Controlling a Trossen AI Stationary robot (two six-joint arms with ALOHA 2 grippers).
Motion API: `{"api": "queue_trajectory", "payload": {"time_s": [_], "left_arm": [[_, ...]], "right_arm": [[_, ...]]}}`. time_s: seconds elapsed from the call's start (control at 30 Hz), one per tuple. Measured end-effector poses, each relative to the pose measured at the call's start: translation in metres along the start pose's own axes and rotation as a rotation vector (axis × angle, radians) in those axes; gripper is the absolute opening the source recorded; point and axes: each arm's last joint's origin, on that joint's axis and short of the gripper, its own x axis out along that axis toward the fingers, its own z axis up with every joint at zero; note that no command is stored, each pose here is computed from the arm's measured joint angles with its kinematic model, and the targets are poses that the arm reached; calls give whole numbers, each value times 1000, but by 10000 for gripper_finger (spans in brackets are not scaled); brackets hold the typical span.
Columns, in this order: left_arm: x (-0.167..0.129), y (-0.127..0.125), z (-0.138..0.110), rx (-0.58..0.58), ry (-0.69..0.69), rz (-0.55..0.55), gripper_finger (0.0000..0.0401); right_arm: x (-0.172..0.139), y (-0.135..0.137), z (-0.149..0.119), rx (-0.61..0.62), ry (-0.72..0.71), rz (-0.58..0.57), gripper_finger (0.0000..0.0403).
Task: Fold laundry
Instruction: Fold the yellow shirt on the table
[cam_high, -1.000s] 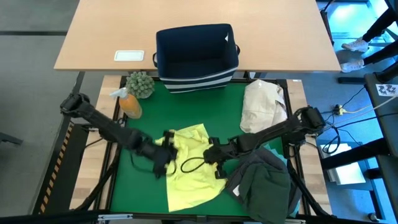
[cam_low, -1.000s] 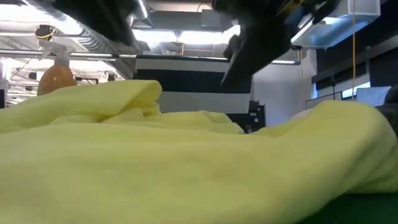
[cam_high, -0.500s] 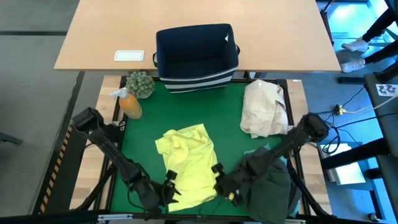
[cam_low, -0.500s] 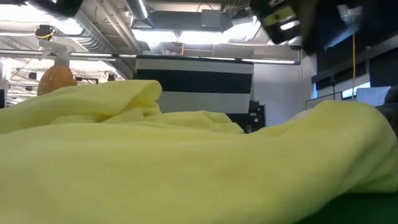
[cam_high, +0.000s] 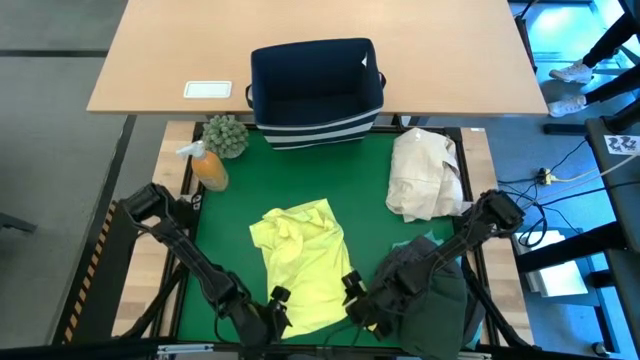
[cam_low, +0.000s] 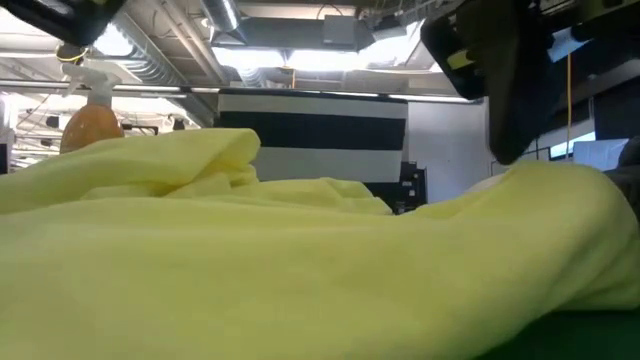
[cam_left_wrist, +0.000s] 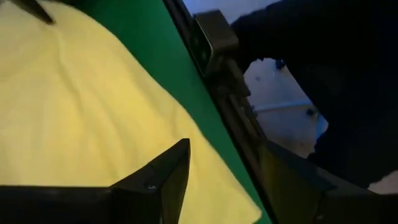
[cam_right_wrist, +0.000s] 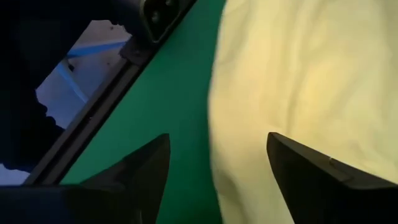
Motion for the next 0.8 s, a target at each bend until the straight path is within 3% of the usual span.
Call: {"api": "queue_trajectory", "payload": {"time_s": [0.27,0.5,0.8], "left_arm": [[22,-14,-13,-74,229,19,233],[41,-19,-17,-106,247,43,290],[38,-12,-26,-163,293,207,324]], "right_arm": [[1,-1,-3,2,31,-20,258],[2,-1,-7,29,66,-32,257],[25,7,-20,40,127,-62,257]]}}
